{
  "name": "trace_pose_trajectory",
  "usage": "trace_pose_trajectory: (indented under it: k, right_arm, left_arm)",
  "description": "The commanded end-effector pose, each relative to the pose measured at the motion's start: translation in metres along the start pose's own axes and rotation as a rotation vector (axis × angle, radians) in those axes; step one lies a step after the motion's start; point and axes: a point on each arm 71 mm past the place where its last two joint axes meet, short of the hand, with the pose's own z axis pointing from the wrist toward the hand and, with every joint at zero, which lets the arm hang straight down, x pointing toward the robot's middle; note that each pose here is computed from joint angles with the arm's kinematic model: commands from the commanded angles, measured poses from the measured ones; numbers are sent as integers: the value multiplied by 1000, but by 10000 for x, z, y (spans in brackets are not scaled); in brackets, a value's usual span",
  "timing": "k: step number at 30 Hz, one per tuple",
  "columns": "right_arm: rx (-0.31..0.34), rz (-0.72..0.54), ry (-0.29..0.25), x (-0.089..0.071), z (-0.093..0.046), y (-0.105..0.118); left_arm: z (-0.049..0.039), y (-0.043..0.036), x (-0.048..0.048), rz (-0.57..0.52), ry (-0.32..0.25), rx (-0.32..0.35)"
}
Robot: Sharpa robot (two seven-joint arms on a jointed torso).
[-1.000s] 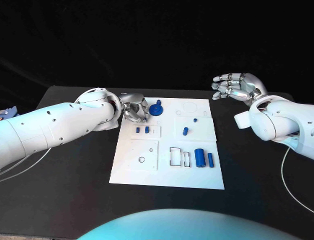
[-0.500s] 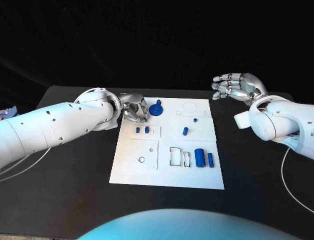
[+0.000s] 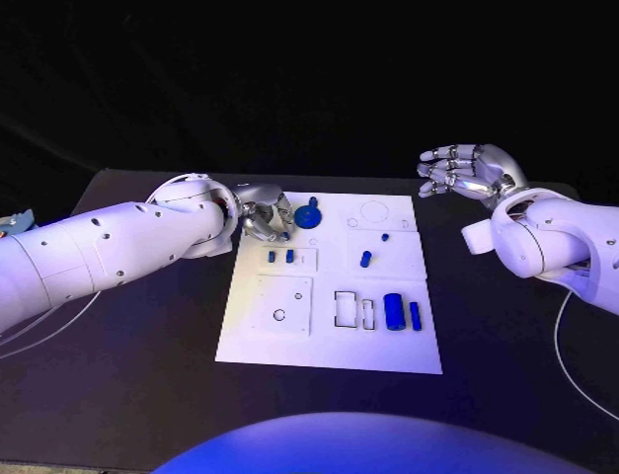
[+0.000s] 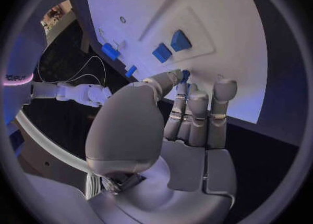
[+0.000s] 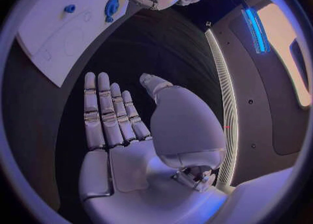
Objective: Assemble the parts on the task board
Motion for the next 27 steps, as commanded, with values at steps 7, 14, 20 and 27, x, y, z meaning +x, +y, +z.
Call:
trace_pose_trajectory:
  k: [7,14,20,27]
  right_arm:
    - [-11,-1,9,9,0,6]
    - [-10,-2,9,7,1,1]
    - [-13,-19,13,-7,6,-8]
    - [-48,-114,41,-31,9,-8]
  left_arm:
    - [1,-14,0,-22,1,15]
    - [-18,-17,-16,-55,-17,35]
    - [-92,8,-109,-248,-100,91]
    - [-292,129,-341,-611,-332,169]
